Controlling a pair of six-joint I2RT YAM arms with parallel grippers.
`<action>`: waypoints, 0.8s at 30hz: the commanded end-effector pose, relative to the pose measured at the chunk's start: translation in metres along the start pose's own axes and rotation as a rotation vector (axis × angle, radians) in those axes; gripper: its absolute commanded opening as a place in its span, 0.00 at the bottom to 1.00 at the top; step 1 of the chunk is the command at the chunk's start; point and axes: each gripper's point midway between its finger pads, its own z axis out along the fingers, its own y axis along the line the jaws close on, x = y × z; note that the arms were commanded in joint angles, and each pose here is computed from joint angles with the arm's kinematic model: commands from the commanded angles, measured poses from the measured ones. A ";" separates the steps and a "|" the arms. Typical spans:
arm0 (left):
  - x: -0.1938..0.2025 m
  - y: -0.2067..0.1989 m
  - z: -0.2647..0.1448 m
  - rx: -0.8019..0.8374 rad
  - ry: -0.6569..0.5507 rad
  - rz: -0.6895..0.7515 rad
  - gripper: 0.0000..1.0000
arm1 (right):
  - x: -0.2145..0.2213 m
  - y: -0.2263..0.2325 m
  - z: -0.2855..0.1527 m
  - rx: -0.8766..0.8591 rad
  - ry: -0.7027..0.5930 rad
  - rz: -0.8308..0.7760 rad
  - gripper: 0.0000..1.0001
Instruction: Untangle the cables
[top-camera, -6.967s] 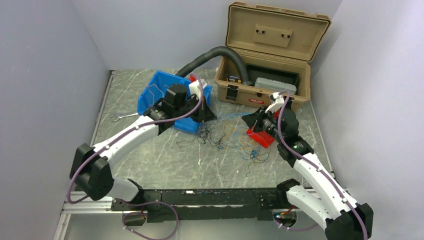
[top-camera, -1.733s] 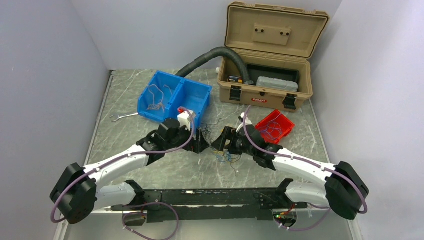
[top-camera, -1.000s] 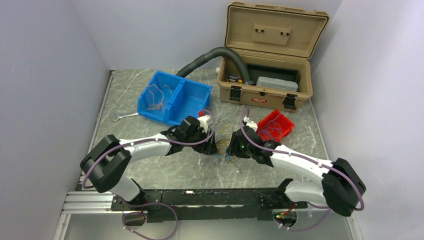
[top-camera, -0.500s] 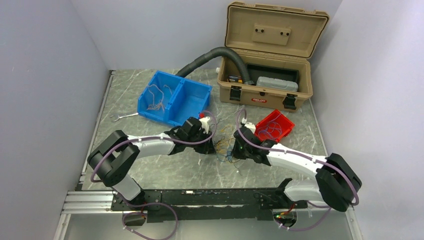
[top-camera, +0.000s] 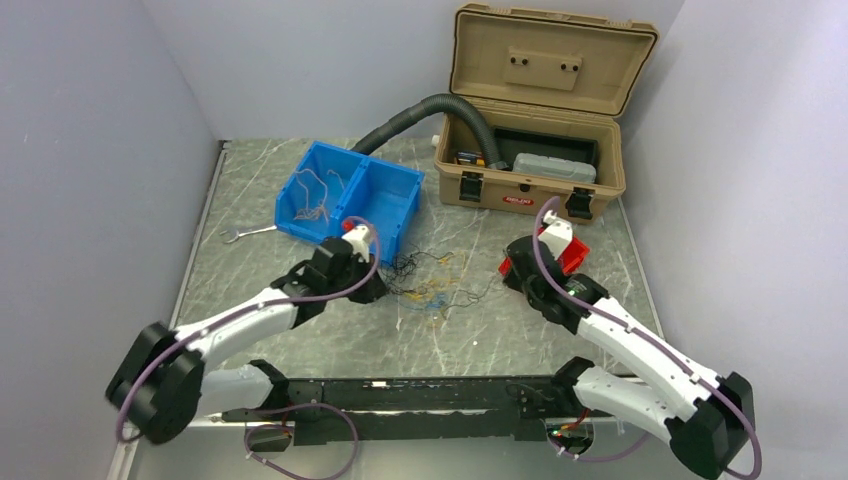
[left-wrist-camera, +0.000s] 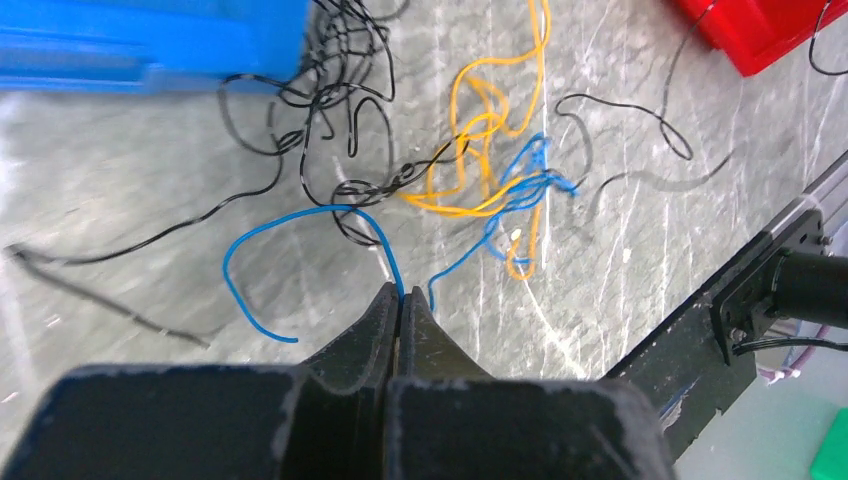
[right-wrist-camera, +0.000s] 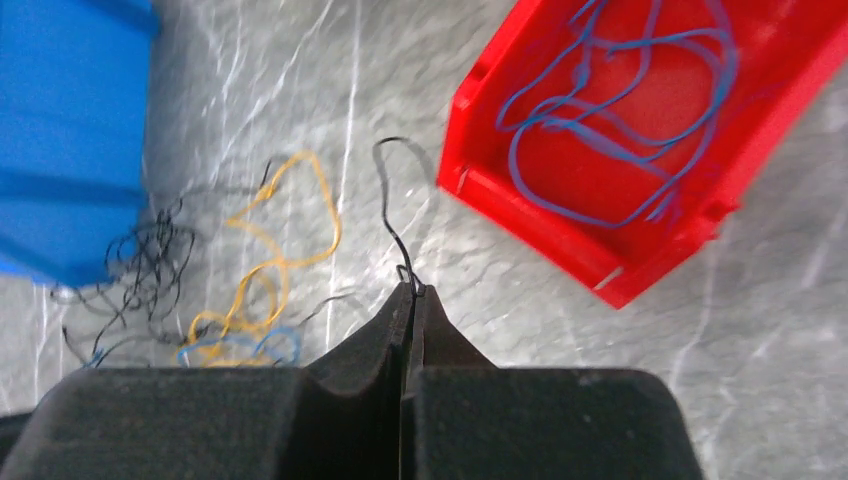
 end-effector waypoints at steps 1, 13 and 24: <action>-0.005 0.020 -0.036 -0.080 -0.056 0.019 0.00 | -0.043 -0.020 -0.015 0.072 -0.119 -0.001 0.00; -0.005 0.057 -0.073 -0.250 -0.155 -0.106 0.00 | -0.089 -0.029 -0.036 0.144 -0.244 0.062 0.00; -0.014 0.064 -0.094 -0.291 -0.263 -0.136 0.00 | -0.083 -0.027 -0.040 0.101 -0.218 0.055 0.00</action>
